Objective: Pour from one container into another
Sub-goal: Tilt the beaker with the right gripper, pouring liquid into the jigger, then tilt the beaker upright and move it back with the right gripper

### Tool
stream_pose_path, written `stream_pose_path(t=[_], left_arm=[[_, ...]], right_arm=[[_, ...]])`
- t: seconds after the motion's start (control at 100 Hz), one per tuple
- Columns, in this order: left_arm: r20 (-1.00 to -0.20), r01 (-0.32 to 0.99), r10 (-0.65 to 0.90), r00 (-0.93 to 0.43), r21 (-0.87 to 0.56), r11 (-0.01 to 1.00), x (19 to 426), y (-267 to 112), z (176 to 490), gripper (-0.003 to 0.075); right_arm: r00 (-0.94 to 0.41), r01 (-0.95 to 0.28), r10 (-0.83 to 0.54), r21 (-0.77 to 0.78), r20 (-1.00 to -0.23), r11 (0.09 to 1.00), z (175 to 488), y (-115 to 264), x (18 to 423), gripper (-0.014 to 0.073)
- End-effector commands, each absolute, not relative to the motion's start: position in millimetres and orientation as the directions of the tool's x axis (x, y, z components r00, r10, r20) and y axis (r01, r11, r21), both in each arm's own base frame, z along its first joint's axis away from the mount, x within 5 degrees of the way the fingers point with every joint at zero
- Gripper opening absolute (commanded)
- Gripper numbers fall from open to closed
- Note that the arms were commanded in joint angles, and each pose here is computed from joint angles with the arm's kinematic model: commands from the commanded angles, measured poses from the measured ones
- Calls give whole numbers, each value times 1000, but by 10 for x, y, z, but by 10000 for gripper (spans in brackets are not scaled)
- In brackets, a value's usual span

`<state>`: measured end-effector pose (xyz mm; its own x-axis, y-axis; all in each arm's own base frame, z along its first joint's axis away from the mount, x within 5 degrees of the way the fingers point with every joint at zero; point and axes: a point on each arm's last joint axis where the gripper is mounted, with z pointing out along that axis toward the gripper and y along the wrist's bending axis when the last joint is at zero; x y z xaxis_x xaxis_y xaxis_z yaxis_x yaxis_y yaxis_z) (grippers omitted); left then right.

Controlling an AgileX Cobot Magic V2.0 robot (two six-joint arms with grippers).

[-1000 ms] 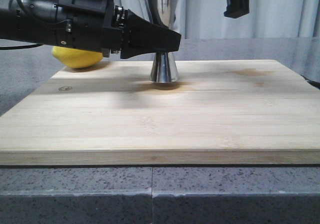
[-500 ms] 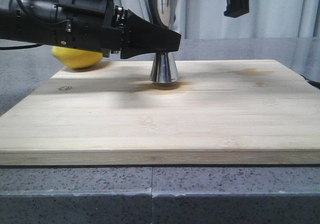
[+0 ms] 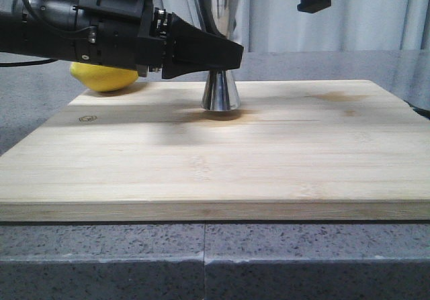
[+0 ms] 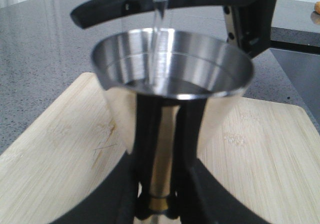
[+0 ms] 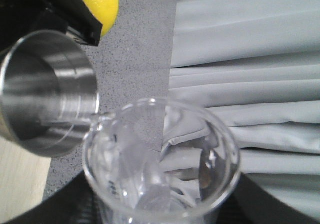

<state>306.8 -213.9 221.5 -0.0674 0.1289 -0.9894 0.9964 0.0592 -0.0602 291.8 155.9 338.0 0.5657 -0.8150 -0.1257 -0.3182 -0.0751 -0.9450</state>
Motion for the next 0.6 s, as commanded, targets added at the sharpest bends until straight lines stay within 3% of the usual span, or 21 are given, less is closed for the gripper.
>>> stream_pose_path(t=[0.0,0.34,0.46,0.59], left_arm=[[-999,999,-29,-32,-32,18,3009,-2167,2573,94],[-999,999,-29,-32,-32,18,3009,-2167,2573,94],[-999,999,-29,-32,-32,18,3009,-2167,2573,94],[-999,999,-29,-32,-32,18,3009,-2167,2573,94]], right_arm=[[574,-224,-817,-970,-57,-90,3618,1524,2880,268],[574,-223,-817,-970,-56,-91,3618,1524,2880,268],[586,-190,-810,-972,0,-138,3618,1524,2880,268],[586,-190,-810,-972,0,-138,3618,1524,2880,268]])
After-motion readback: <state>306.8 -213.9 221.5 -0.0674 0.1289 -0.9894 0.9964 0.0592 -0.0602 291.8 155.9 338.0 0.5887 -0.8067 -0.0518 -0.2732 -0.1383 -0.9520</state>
